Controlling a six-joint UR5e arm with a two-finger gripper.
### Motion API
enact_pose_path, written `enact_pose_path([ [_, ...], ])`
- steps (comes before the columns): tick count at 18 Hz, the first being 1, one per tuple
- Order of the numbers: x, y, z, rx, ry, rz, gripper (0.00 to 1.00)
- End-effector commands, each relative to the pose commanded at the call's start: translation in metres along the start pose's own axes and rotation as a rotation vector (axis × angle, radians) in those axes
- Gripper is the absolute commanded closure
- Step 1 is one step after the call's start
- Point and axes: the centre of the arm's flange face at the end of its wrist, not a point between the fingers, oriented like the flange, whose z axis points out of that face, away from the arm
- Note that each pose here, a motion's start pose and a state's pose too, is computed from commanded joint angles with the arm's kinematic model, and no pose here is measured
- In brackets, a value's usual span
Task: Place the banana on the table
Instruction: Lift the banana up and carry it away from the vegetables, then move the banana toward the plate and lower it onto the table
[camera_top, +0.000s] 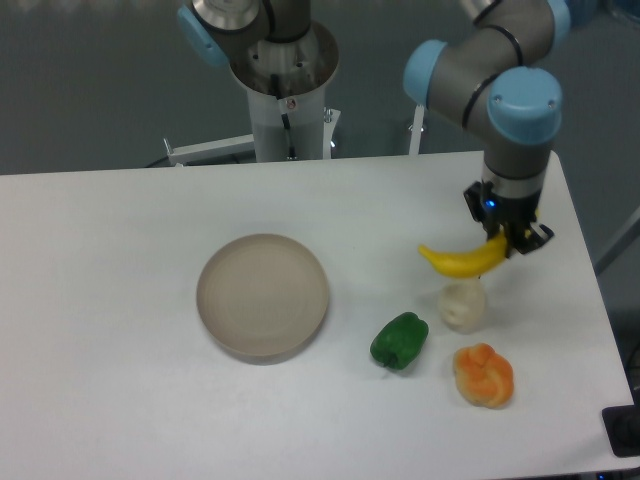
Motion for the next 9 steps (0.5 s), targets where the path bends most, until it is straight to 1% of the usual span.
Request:
enact_pose_path([
  [2,0.014,-0.005,0.007,0.008,0.024,-0.018,0.69],
  [3,0.018,-0.007,0.009,0.017,0.031,-0.045,0.69],
  [9,0.048,-0.02,0.045,0.056,0.123,-0.27,0.68],
])
